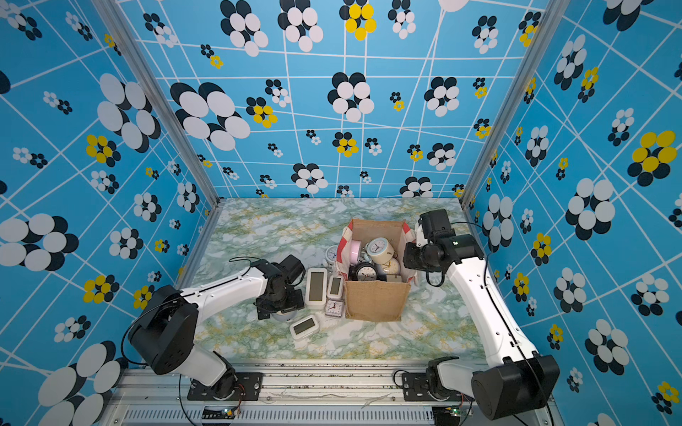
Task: Put the alarm clock into the canvas bag
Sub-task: Pick up the alarm from the center of the board, then place the alarm at the canvas bag, then pick up the alarm from the center of the board.
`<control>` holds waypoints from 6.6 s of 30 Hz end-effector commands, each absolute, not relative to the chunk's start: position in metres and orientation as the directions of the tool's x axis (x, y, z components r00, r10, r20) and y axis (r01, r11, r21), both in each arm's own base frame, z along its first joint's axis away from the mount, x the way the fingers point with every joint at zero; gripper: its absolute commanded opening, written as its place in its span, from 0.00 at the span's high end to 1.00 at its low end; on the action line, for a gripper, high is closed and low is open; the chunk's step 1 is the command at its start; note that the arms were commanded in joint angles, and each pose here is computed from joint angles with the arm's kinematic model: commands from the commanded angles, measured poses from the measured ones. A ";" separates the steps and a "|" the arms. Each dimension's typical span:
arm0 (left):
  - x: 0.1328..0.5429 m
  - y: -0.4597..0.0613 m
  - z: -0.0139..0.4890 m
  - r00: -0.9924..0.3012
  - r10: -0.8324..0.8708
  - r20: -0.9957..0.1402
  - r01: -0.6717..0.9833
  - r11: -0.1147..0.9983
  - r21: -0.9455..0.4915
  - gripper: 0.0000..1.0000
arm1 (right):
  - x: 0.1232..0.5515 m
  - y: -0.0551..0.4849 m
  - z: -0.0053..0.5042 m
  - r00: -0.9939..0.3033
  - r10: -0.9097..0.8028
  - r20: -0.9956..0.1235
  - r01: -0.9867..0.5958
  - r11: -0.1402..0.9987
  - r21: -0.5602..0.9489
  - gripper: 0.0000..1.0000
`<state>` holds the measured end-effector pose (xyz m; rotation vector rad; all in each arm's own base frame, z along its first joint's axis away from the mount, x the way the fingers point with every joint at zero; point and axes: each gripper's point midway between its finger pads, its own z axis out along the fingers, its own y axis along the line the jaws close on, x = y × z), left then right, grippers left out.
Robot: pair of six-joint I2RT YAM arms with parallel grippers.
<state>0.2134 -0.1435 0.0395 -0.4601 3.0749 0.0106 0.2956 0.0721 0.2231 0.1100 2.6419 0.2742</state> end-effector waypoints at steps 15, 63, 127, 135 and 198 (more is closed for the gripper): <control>0.226 -0.135 0.032 -0.953 -0.293 -0.083 -0.293 0.956 -0.009 0.00 | 0.292 0.070 0.228 -0.882 0.107 -0.458 0.018 0.981 0.193 0.61; 0.321 -0.333 0.335 -0.715 0.173 -0.677 0.542 0.750 -0.381 0.54 | 0.261 0.066 0.236 -0.888 0.179 -0.424 0.085 0.969 0.231 0.80; 0.256 -0.459 0.199 -0.671 0.642 -0.371 0.732 0.491 -0.473 0.02 | 0.265 0.076 0.244 -0.884 0.169 -0.435 0.047 0.960 0.277 1.00; 0.262 -0.454 0.244 -0.676 0.576 -0.460 0.734 0.472 -0.488 0.01 | 0.266 0.075 0.244 -0.883 0.169 -0.438 0.048 0.961 0.274 1.00; 0.311 -0.247 0.067 -0.980 -0.006 -0.197 0.025 0.988 -0.150 0.01 | 0.272 0.076 0.240 -0.885 0.172 -0.433 0.053 0.960 0.274 0.93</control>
